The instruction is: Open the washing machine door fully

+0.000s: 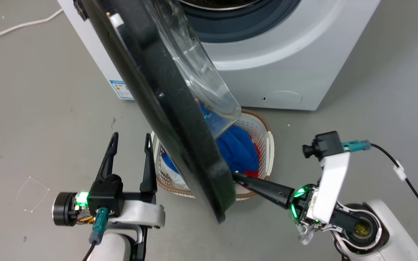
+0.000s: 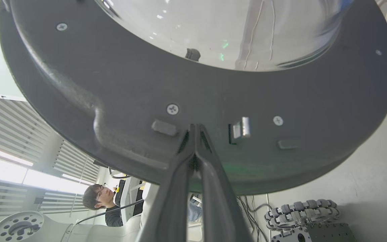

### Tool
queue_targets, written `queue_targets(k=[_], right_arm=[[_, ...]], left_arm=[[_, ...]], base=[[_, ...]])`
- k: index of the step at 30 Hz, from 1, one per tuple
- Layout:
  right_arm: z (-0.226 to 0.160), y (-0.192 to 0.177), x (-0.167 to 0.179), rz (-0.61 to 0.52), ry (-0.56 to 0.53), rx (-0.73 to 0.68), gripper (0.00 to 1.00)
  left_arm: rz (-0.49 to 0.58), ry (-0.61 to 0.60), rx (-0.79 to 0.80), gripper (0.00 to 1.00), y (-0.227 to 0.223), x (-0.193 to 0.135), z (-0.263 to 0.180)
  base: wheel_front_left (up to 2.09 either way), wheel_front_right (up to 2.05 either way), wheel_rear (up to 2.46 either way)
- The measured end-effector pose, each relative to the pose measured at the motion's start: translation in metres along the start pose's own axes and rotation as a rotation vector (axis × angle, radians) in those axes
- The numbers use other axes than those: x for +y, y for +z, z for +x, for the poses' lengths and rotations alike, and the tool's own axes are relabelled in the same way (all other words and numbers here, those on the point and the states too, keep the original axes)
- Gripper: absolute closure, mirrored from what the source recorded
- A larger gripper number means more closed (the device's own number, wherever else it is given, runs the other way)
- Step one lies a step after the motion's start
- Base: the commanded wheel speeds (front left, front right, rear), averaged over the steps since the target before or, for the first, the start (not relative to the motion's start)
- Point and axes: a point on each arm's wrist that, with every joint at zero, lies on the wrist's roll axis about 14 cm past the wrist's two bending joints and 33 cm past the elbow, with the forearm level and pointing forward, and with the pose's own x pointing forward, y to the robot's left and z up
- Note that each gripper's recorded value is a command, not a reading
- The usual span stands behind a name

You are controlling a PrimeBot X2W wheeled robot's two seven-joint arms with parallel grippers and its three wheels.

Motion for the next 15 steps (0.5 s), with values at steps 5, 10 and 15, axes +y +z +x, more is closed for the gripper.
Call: queue_targets(k=[5,10,15], right_arm=[[-0.018,0.022,0.005,0.014,0.003,-0.198,1.0],[-0.045,0.049,0.015,0.034,0.031,-0.448,1.0],[-0.078,0.058,0.02,0.052,0.04,-0.636,1.0]], left_arm=[[0.002,-0.003,-0.005,0.0,0.004,-0.001,-0.008],[-0.001,-0.002,-0.015,0.0,0.009,0.0,-0.015],[-0.005,-0.008,-0.028,0.0,0.015,-0.002,-0.023]], base=[[0.0,0.0,0.0],[0.0,0.0,0.0],[0.0,0.0,0.0]])
